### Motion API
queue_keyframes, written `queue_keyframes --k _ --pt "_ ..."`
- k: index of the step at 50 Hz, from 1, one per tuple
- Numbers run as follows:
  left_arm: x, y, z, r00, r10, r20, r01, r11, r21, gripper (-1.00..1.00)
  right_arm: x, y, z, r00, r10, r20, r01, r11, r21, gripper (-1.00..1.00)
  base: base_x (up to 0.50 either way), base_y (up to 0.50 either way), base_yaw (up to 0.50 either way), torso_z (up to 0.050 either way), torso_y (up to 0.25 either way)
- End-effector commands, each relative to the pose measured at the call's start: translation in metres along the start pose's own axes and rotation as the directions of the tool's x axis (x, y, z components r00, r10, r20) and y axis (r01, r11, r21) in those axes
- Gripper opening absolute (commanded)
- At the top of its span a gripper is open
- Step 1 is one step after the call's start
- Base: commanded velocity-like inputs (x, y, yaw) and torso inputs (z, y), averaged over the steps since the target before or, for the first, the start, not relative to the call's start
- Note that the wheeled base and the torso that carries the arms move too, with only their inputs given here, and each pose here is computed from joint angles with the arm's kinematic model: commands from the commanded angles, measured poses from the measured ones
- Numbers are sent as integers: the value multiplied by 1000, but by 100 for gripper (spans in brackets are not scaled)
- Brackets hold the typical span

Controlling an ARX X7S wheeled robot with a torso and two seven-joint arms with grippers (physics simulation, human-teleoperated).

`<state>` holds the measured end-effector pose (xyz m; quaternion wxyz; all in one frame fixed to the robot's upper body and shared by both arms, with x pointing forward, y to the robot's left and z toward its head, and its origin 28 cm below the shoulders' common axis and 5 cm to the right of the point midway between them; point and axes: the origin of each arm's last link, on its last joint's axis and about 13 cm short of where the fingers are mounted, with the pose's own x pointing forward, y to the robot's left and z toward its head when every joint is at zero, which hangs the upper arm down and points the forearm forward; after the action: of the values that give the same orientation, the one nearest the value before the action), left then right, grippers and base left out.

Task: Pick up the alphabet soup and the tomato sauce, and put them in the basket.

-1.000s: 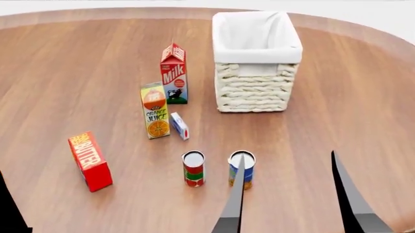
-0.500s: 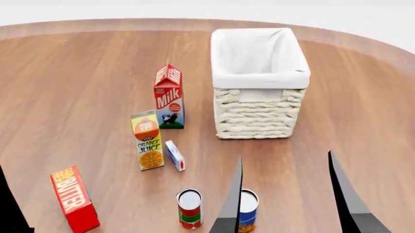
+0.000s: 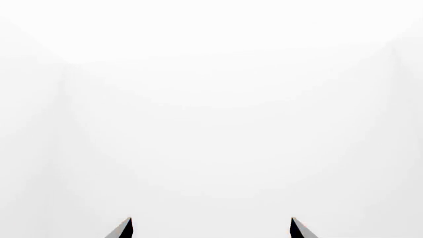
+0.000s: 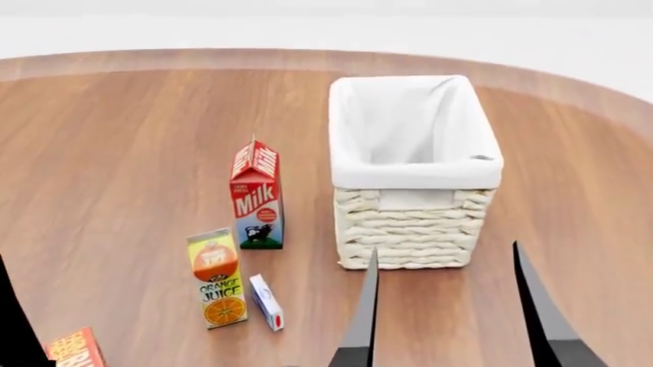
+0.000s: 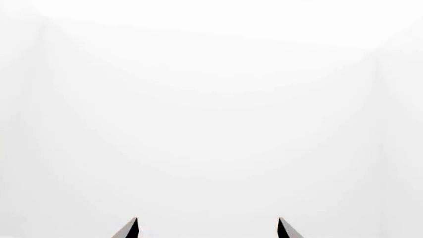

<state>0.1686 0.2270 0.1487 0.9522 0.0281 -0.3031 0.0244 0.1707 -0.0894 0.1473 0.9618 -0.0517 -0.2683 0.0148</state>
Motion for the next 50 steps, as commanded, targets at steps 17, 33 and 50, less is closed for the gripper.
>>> queue_keyframes --k 17,33,50 --pt "0 -1 1 1000 -8 1 8 1000 7 100 1 0 3 1000 1 3 -1 1000 4 100 352 0 0 0 1" --pt "-2 0 -2 1000 -6 -5 6 1000 8 100 -1 2 -1 1000 8 -1 -8 1000 6 100 352 0 0 0 0" --pt "-2 -1 -3 1000 -12 -9 12 1000 5 100 -1 3 0 1000 11 -1 -11 1000 6 100 353 0 0 0 1"
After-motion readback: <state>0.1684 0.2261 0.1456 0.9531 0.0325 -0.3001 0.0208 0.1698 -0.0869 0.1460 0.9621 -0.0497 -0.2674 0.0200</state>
